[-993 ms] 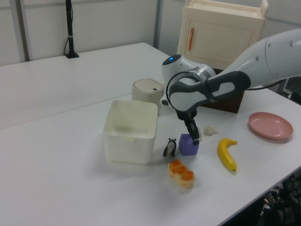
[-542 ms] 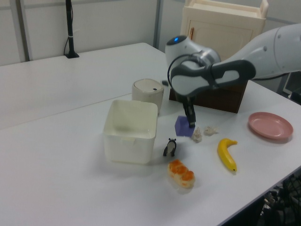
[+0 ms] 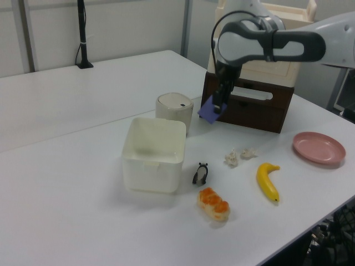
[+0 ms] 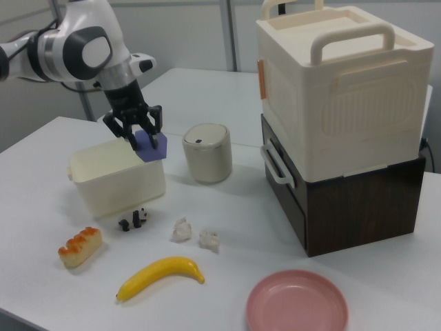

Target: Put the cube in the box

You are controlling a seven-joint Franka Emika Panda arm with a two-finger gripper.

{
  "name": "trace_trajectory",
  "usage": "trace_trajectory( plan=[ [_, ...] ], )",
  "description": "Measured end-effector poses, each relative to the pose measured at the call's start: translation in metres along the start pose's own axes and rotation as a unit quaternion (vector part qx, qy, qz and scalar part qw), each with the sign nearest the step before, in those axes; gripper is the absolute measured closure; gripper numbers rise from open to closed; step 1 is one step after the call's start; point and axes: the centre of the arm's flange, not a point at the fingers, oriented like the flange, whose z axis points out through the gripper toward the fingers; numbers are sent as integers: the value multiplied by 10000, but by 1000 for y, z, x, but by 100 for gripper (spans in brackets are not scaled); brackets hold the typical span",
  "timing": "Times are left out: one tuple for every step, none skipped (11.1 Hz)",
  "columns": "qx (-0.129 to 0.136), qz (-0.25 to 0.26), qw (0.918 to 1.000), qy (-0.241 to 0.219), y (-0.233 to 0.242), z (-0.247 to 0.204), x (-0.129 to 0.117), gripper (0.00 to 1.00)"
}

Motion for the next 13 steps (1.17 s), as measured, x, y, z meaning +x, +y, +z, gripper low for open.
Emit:
trace_trajectory(
  plan=[
    [115,654,9977,102,-7,-6,5,50],
    [248,1132,9930,212,-17,-8,12,50],
    [359,1377,9892,355,-31,-8,21,52],
    [418,1526,9863,456,-48,-7,30,54],
    [464,1666,9834,555,-66,-2,41,54],
    [511,1788,9798,736,-84,2,53,54],
    [567,1829,9775,887,-101,5,64,54],
    [602,1802,9773,933,-115,7,70,49],
    [587,1742,9784,944,-123,6,73,34],
    [573,1708,9790,959,-126,5,74,18],
    [573,1701,9790,966,-127,4,74,4],
    [572,1702,9790,970,-126,4,74,0],
    [572,1702,9790,970,-126,4,74,0]
  ],
)
